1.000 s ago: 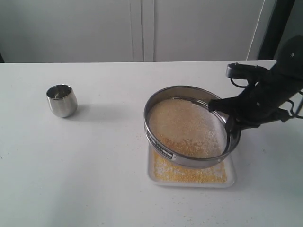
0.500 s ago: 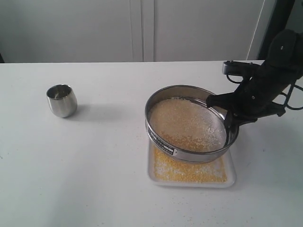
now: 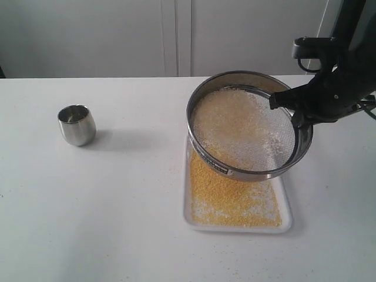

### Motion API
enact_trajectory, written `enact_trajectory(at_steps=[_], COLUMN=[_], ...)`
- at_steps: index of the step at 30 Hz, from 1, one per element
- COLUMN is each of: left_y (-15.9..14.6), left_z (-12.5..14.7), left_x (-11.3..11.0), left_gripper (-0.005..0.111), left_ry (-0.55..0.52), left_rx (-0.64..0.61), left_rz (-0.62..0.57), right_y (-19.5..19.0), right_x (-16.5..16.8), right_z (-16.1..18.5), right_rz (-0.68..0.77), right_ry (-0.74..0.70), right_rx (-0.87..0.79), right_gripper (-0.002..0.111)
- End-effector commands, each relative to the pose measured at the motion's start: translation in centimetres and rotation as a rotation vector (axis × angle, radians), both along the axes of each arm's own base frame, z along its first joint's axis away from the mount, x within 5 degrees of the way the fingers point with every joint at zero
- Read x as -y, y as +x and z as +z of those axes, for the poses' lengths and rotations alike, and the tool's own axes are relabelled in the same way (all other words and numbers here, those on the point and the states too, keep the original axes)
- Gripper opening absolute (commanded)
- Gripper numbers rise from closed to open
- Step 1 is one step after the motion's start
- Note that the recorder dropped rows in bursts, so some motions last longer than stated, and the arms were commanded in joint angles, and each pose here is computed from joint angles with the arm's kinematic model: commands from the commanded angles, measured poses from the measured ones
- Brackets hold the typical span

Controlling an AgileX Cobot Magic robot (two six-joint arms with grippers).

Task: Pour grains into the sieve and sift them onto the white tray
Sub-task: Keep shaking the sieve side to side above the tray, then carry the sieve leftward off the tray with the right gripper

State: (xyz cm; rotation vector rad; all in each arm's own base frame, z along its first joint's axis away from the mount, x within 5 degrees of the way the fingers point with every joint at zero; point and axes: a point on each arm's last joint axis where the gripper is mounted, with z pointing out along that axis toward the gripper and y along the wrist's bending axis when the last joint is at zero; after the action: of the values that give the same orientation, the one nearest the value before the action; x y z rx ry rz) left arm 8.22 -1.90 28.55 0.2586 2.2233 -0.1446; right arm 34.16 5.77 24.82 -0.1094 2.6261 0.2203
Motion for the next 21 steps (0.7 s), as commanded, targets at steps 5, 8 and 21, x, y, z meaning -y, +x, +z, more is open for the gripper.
enact_trajectory(at_steps=[5, 8, 21], left_y=[-0.2, -0.2, -0.2], left_z=[-0.1, -0.1, -0.1], left_x=[0.0, 0.0, 0.0], left_gripper=[0.000, 0.000, 0.000], left_ry=[-0.008, -0.008, -0.008], left_rx=[-0.003, -0.003, -0.003], left_rz=[0.001, 0.001, 0.001], right_y=[-0.7, -1.0, -0.9], right_x=[-1.1, -2.5, -7.4], right_z=[0.1, 0.1, 2.1], right_rz=[0.019, 0.038, 0.125], right_ry=[0.027, 0.038, 0.068], right_rx=[-0.046, -0.055, -0.078], right_gripper=[0.000, 0.000, 0.000])
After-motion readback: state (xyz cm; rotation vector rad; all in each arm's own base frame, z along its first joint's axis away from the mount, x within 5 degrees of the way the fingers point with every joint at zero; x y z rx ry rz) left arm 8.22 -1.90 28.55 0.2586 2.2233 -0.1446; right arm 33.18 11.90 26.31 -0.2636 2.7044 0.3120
